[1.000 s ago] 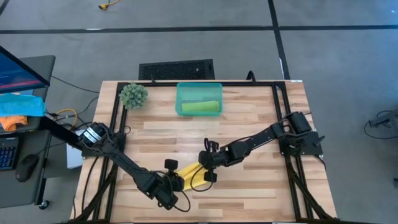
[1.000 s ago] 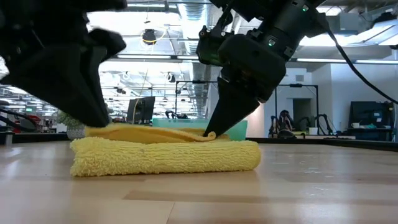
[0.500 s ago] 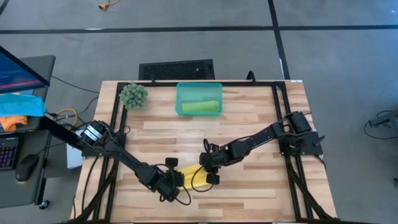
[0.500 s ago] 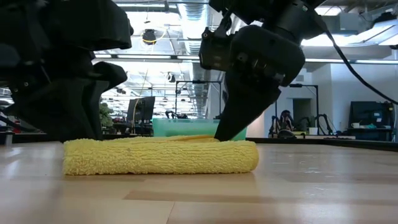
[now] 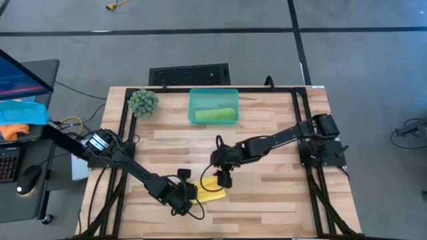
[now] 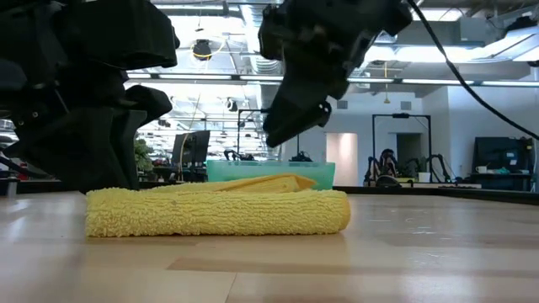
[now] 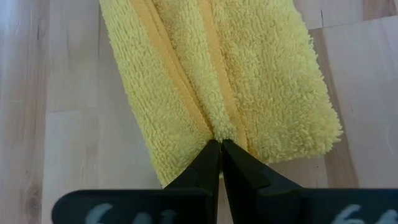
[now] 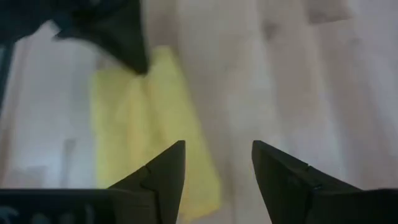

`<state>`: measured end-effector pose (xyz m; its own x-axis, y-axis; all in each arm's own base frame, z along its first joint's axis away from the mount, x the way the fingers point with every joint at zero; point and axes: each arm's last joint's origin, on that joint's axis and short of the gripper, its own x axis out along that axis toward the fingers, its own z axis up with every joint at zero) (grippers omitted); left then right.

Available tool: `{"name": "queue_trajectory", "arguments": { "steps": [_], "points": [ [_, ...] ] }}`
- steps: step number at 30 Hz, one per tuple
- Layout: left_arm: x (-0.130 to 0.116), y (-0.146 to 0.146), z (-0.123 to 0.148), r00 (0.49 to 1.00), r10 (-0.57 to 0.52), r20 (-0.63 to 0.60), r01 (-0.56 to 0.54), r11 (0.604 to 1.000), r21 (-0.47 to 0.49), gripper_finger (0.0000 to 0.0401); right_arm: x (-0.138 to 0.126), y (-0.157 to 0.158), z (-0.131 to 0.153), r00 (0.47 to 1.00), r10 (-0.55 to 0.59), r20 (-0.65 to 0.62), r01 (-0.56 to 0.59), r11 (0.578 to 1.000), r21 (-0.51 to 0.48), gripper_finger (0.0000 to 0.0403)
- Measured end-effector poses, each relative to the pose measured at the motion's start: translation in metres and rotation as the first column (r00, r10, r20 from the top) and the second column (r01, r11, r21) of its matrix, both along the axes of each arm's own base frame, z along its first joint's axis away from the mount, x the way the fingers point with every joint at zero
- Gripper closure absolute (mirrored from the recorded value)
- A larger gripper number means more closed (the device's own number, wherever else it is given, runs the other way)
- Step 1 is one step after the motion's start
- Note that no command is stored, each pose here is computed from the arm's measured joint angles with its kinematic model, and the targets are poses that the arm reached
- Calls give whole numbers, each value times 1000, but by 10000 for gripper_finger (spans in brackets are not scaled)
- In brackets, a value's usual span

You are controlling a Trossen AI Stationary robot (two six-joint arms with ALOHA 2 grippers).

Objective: Roll microfiber towels into tight, uniform cylinder then place into a basket
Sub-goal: Roll the yellow microfiber cloth

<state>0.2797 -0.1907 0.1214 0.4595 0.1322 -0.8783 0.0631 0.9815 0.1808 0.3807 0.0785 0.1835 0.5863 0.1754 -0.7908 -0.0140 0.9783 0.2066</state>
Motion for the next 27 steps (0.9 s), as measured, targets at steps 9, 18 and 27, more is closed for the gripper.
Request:
{"name": "queue_trajectory", "arguments": {
  "steps": [9,18,27],
  "points": [
    [0,0,-1,1000,-2,-3,2,1000,2,395,15,-10,-45,991,-108,-75,110,993,36,211],
    [0,0,-1,1000,-3,-6,3,1000,3,395,18,3,-60,995,-33,-96,46,990,132,225],
    [-1,0,-1,1000,-2,-7,3,1000,3,395,17,4,-51,997,3,-82,12,984,178,240]
  ]
}}
